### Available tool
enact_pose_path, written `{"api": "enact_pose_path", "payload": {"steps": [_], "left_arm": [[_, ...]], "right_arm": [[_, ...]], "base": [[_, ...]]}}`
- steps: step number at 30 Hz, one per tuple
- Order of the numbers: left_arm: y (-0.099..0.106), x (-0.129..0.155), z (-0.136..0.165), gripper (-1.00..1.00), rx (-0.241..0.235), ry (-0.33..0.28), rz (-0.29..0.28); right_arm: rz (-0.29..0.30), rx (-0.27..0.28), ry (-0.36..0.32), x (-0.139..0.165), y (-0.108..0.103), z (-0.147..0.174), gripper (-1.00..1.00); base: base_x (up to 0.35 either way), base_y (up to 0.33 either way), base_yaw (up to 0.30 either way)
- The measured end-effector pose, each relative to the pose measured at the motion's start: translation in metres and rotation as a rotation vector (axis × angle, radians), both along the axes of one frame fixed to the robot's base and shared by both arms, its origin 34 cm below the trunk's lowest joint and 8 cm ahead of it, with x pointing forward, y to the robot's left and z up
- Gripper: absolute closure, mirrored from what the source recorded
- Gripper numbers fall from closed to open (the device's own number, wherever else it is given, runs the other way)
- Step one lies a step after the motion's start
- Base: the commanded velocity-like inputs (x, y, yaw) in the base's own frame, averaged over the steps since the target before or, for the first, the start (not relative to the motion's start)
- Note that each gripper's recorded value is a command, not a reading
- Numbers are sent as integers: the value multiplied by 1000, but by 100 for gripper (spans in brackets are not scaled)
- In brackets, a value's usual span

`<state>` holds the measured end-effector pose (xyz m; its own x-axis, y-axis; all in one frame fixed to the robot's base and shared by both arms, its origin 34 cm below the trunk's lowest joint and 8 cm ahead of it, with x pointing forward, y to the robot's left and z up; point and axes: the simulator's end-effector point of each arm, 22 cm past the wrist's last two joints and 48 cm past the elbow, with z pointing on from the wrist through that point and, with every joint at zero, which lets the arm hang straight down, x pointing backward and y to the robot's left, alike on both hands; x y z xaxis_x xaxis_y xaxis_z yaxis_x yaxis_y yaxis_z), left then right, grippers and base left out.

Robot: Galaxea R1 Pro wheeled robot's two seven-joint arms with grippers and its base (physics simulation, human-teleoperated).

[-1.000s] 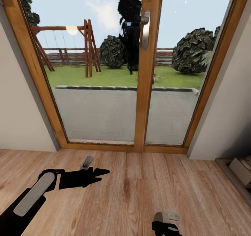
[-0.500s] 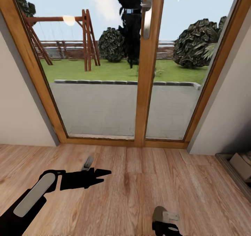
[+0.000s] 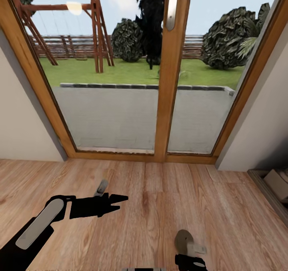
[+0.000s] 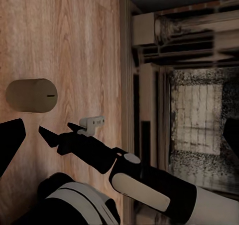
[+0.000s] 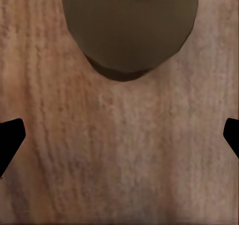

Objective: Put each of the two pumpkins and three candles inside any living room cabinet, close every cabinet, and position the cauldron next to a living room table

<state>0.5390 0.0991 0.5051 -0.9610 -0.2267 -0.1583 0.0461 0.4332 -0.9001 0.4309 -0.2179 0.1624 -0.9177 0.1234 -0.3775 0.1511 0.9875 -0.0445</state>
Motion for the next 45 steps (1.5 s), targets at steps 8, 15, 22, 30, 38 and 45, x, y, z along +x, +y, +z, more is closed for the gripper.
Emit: {"api": "enact_pose_path", "payload": {"steps": [8,15,22,30,38,45], "left_arm": [[0,0,-6,-100,-2,12,0],[-1,-1,-5,-100,-4,13,-2],[-3,-2,-6,-100,-4,15,-6],[-2,-2,-6,-100,-2,15,-5],[-2,-2,-6,-100,-3,14,-5],[-2,-2,-6,-100,-2,15,-4]], "right_arm": [[0,-2,15,-6,-1,-5,-100],[0,-3,15,-6,-1,-5,-100],[0,-2,15,-6,-1,-5,-100],[0,-2,15,-6,-1,-5,-100],[0,-2,15,-6,-1,-5,-100],[1,-3,14,-5,-1,-5,-100]], "base": [[0,0,0],[97,0,0],[115,0,0],[61,0,0],[126,0,0],[137,0,0]]}}
